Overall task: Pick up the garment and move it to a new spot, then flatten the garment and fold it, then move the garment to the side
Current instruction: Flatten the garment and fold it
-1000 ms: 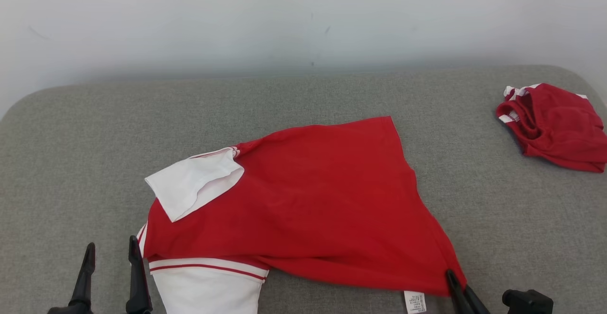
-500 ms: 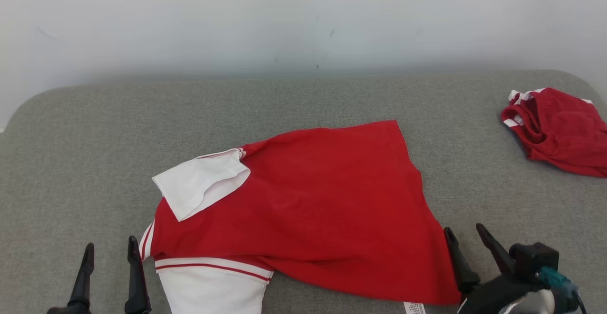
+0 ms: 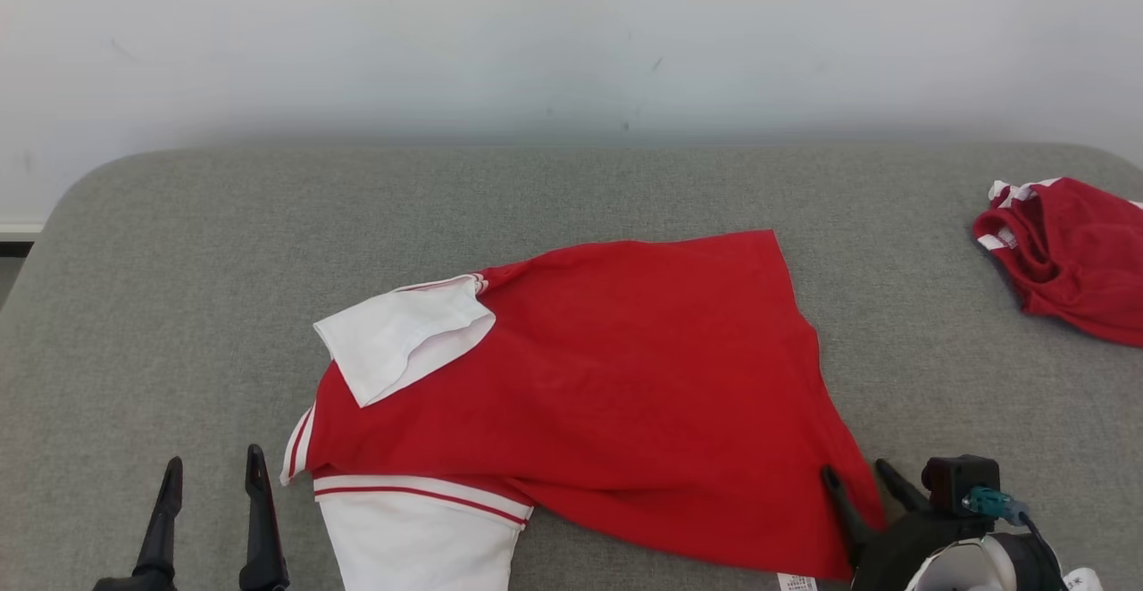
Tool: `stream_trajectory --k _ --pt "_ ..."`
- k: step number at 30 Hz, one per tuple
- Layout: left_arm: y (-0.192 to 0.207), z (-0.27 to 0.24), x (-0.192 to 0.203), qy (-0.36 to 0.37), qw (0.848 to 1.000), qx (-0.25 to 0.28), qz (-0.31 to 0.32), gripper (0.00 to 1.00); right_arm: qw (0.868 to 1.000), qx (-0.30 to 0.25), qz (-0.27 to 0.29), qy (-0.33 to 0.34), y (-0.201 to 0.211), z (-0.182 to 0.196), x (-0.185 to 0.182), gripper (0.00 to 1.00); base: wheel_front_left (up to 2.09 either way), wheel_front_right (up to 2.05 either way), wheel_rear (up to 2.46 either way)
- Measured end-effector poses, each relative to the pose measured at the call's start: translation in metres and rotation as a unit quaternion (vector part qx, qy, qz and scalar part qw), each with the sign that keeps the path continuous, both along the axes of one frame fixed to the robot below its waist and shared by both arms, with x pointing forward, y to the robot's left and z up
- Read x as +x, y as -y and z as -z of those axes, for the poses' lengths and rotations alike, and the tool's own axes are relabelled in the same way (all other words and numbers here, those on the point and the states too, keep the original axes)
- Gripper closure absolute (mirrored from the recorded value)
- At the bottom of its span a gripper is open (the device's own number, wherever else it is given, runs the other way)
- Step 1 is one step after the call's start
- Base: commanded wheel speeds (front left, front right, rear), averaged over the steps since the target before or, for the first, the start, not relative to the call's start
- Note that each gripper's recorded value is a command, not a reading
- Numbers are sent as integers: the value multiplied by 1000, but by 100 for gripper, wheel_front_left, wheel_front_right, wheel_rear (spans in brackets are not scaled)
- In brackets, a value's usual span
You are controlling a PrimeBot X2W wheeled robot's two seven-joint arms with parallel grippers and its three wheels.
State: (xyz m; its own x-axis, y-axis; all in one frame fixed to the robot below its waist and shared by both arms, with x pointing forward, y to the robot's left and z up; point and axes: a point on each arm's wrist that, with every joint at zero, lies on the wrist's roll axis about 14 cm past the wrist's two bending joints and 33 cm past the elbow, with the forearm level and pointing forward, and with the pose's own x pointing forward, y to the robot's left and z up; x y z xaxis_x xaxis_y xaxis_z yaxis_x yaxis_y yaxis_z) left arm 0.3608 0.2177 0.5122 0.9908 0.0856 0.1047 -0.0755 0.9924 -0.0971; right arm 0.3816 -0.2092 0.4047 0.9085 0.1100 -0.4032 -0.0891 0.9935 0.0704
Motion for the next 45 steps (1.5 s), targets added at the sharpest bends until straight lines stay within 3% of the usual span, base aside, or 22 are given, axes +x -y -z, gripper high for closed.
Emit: stream_trajectory --k 1,2,18,30,31,32,33,45 --pt "-1 0 0 -1 1000 0 -1 0 1000 2 -1 -7 -2 4 -1 66 0 0 0" --pt "-1 1 -1 -1 1000 0 -2 0 1000 3 -3 -12 -4 6 -1 100 0 0 0" --pt "-2 4 -1 -7 1000 0 -3 0 994 19 -35 102 -24 -47 48 100 0 0 0" --pt "-4 13 5 -20 1000 -3 -4 0 996 28 -38 78 -41 -50 99 100 0 0 0" --pt "-4 14 4 -22 1000 -3 -5 0 996 27 -39 73 -43 -47 101 93 0 0 0" --pt "-5 14 4 -23 1000 -3 -6 0 996 26 -40 71 -44 -45 103 51 0 0 0" --pt "-5 15 4 -24 1000 -3 -6 0 996 25 -41 71 -46 -44 104 0 0 0 0" --pt "-3 9 3 -14 1000 -3 -4 0 992 17 -38 122 -33 -61 94 0 0 0 0"
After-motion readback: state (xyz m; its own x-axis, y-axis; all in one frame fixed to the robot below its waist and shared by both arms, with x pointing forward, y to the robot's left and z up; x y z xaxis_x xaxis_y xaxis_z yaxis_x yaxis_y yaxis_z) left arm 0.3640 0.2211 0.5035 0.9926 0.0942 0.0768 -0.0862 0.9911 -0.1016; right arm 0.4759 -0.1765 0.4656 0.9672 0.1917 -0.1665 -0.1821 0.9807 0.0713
